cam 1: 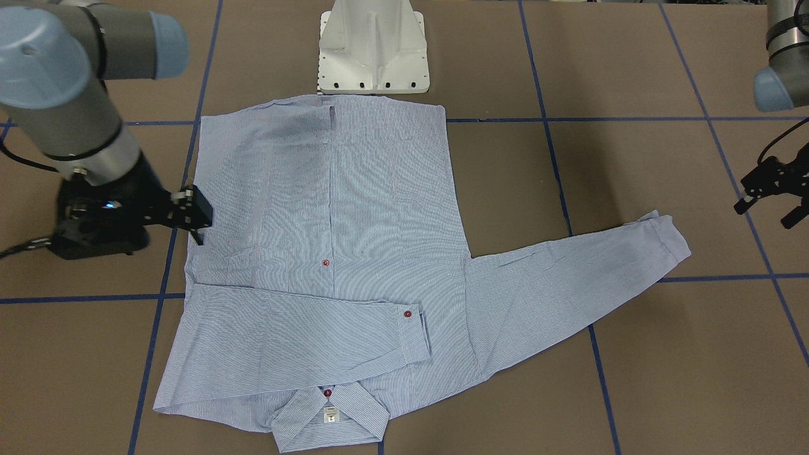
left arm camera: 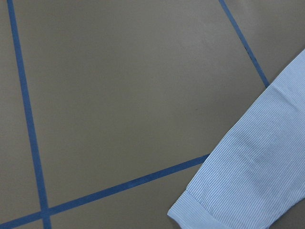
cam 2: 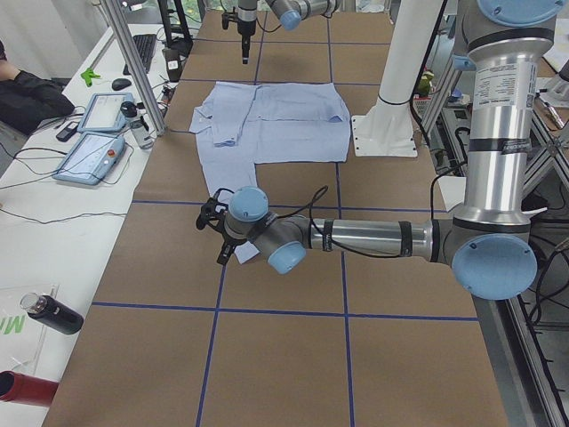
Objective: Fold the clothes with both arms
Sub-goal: 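Release the sleeve on the shirt and raise the right gripper away, then grasp the sleeve cuff nearest the left gripper and lift it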
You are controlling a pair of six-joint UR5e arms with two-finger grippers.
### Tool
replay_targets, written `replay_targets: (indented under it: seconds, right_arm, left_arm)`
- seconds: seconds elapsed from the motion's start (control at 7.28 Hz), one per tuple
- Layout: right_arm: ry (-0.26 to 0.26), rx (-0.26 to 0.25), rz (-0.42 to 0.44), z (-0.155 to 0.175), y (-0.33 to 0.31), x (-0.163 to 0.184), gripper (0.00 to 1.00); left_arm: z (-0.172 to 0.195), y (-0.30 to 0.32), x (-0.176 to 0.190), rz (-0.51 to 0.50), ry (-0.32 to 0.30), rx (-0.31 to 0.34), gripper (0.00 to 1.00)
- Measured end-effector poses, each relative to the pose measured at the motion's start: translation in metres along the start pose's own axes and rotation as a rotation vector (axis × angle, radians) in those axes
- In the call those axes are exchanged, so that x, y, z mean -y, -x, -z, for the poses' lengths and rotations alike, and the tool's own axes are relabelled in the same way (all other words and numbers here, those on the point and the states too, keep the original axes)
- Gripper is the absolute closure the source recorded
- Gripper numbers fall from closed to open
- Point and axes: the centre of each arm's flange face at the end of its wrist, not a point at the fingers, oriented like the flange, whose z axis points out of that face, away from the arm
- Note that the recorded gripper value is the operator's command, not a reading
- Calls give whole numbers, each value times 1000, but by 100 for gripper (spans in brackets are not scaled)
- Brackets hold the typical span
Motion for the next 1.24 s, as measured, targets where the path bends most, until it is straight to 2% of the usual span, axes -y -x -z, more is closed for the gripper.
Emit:
replay_targets:
  seconds: [0.27,0.55,0.82,0.96,1.24]
  right_arm:
    - [51,32,94,12,-131,-43,0]
    - [69,58,138,12,-223,-85,0]
    - [70,64,142,9,-247,-100,0]
    - [71,65,141,8,-249,-102,0]
    - [71,65,141,8,-250,-103,0]
  left_arm:
    - [-28,-15,-14,87,-14,11,0]
    - [-43,-25,-23,145,-25,18,0]
    - [-69,-42,-50,201,-31,1,3]
    - [-78,-49,-64,229,-21,-17,12]
    - [-88,-57,-79,265,-4,-31,22]
